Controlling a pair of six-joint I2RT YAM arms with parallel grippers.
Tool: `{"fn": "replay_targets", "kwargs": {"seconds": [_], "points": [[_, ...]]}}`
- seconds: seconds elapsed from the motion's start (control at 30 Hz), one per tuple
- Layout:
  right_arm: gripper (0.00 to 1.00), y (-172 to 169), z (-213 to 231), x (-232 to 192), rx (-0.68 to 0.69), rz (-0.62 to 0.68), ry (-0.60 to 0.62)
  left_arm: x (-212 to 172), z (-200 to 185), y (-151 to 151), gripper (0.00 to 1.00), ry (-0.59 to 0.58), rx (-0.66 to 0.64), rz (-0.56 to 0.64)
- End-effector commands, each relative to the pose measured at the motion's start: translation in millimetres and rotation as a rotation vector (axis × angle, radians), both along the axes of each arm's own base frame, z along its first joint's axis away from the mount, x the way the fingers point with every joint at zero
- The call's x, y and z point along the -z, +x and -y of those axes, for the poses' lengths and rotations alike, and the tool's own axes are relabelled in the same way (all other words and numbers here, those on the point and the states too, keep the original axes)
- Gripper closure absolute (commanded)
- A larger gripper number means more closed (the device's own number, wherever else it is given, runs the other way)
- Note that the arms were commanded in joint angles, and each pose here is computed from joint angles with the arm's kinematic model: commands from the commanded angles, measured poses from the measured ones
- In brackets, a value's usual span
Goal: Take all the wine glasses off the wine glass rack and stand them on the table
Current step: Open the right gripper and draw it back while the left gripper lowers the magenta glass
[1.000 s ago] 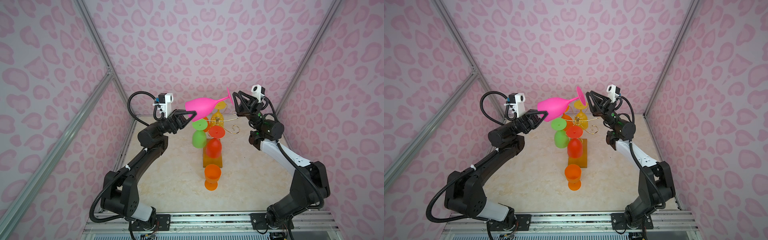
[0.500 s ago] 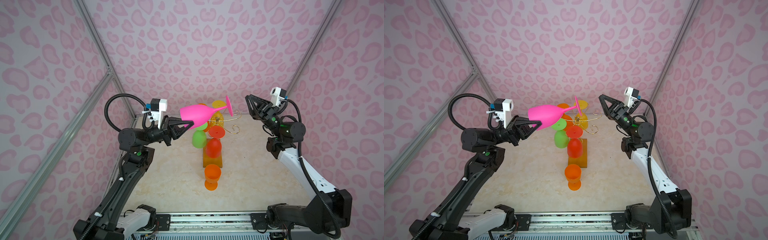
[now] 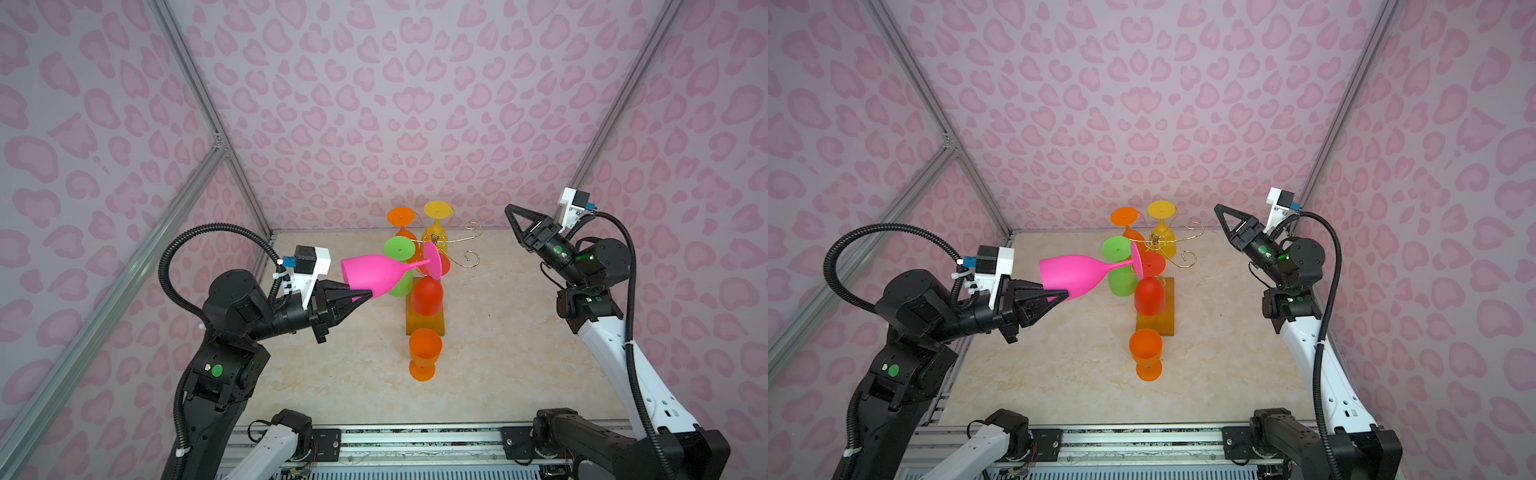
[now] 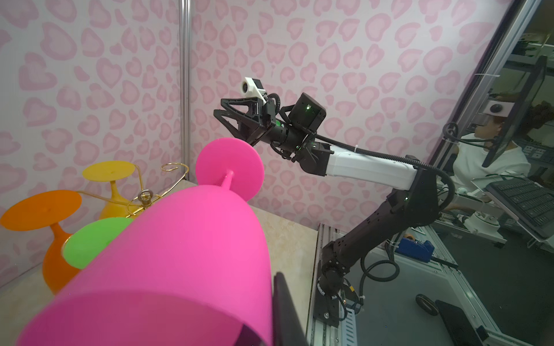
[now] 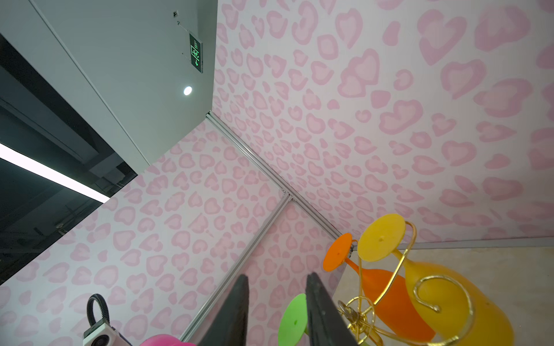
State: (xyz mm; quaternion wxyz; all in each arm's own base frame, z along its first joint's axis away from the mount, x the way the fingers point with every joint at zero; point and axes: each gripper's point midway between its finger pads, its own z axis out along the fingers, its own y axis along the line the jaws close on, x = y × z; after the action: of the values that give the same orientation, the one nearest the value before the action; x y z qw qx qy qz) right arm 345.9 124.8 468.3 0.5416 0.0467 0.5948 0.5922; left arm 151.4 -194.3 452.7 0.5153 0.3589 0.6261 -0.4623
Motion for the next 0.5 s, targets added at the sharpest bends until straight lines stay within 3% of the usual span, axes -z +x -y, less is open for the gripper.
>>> {"fn": "replay_targets", "kwargs": {"seconds": [0.0,0.47], "points": [[0.68,1,2,7,0.004,-0.003,-0.024,27,-9,-1,0.98,0.095,-0.066,-0.050],[0.68,5,4,15,0.012,-0.029,-0.028,78,-28,8,0.98,0.267,-0.198,-0.153]]}}
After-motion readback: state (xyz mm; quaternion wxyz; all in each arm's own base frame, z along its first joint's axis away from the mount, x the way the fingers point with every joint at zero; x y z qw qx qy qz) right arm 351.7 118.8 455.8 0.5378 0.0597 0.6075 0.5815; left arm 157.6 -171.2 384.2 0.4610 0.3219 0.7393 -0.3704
